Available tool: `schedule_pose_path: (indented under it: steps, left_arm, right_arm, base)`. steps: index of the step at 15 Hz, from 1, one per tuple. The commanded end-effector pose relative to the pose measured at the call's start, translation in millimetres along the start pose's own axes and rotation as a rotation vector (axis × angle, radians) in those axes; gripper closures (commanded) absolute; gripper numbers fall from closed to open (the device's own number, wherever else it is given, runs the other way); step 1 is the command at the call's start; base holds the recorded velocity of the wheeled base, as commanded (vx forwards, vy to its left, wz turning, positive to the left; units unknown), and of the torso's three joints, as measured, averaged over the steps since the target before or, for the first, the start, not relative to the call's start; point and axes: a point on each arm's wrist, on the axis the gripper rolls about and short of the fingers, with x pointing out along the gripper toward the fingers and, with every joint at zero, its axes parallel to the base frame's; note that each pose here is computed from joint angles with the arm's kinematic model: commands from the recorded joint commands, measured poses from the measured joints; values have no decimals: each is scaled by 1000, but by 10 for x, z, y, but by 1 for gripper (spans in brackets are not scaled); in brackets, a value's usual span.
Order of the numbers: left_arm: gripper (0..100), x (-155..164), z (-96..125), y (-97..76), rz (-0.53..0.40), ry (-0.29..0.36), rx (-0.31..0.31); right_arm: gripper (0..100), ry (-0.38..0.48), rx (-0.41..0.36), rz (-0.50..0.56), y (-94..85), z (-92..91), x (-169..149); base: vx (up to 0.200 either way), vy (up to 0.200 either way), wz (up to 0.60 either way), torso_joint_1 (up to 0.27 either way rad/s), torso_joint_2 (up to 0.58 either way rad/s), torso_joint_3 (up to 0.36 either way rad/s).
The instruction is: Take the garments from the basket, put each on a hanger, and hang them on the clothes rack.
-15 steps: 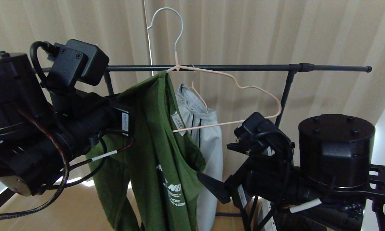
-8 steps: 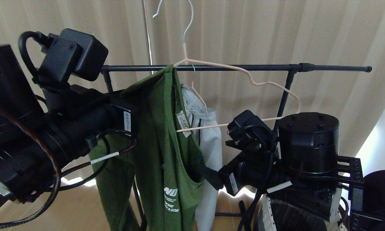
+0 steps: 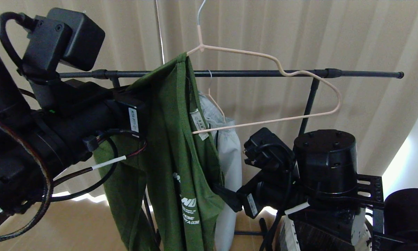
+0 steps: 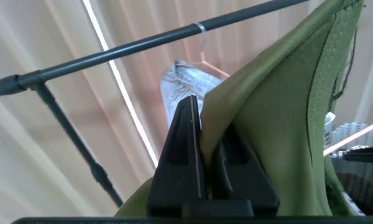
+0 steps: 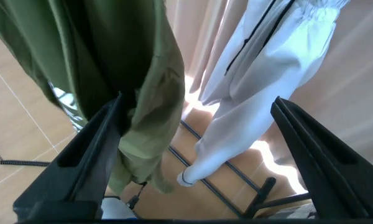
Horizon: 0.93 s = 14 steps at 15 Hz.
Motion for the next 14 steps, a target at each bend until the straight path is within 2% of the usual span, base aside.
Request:
schedule_pose_path:
  steps: [1, 5, 6, 8, 11, 14]
  left_arm:
    - [100, -32, 30, 3, -1, -11, -6]
    - [100, -48, 60, 22, 3, -23, -11]
    - [100, -48, 67, 23, 4, -25, -12]
    - [100, -44, 60, 32, 8, -22, -11]
    - [100, -48, -22, 87, 31, 5, 6]
    - [100, -148, -194, 205, 68, 54, 80]
  right_arm:
    - [0, 4, -1, -1, 2, -8, 8]
    - [0, 16, 2, -19, -52, -57, -39]
    - [100, 14, 3, -20, -63, -63, -73]
    - [100, 9, 8, -34, -99, -60, -115]
    - [100, -3, 32, -109, -255, -68, -232]
    - [100, -32, 69, -180, -495, -44, -384]
  base:
    - [0, 0, 0, 0, 0, 0]
    - [0, 0, 0, 0, 0, 0]
    - [0, 0, 0, 0, 0, 0]
    - [0, 0, 0, 0, 0, 0]
    - [0, 0, 0, 0, 0, 0]
    - [0, 0, 0, 0, 0, 0]
